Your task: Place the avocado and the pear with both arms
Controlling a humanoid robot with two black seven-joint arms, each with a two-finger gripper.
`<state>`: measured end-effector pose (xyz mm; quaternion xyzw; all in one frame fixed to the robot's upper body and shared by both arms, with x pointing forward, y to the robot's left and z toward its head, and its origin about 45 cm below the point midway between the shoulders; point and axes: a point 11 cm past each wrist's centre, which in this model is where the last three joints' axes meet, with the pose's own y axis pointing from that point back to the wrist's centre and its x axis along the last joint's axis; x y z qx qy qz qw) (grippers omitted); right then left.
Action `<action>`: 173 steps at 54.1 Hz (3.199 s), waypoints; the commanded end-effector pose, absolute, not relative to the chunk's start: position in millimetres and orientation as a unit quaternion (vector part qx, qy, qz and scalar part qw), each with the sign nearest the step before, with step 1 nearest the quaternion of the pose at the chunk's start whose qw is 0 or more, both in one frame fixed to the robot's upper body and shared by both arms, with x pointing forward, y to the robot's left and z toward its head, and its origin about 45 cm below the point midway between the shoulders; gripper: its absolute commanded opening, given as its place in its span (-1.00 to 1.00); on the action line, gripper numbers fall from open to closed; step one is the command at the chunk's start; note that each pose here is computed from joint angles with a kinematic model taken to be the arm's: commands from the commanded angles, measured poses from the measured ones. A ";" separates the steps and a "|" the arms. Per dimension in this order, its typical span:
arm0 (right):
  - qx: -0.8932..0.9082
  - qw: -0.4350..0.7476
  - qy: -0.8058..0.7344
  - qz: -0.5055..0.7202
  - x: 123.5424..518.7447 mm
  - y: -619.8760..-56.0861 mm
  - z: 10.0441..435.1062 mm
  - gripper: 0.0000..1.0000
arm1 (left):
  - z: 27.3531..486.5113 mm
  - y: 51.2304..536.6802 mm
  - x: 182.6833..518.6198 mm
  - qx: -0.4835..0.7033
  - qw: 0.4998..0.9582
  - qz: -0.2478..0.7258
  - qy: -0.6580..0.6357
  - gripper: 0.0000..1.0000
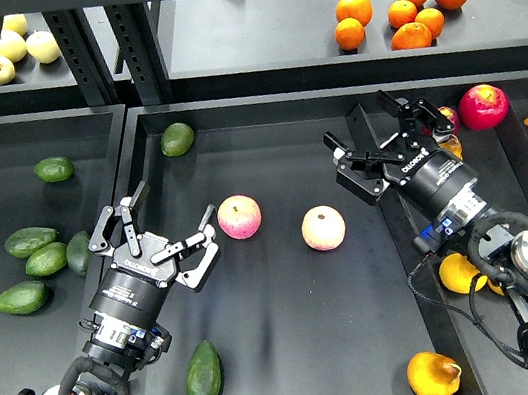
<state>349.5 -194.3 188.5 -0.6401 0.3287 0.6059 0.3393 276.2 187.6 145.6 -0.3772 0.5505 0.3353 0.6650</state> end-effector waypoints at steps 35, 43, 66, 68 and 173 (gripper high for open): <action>-0.640 0.341 0.329 0.605 348.7 -195.1 187.9 0.99 | 146.5 192.8 275.6 -0.383 0.661 0.337 0.550 0.99; -0.640 0.341 0.329 0.605 348.7 -195.1 187.9 0.99 | 144.8 193.1 273.4 -0.382 0.659 0.338 0.552 0.99; -0.642 0.342 0.328 0.604 348.7 -195.1 188.3 0.99 | 141.3 191.6 268.6 -0.379 0.657 0.337 0.558 0.99; -0.642 0.342 0.328 0.604 348.7 -195.1 188.3 0.99 | 141.2 190.9 268.3 -0.377 0.657 0.337 0.558 0.99; -0.656 0.339 0.325 0.591 374.1 -190.8 217.1 0.99 | 231.6 212.6 343.1 0.192 0.901 0.221 0.321 0.99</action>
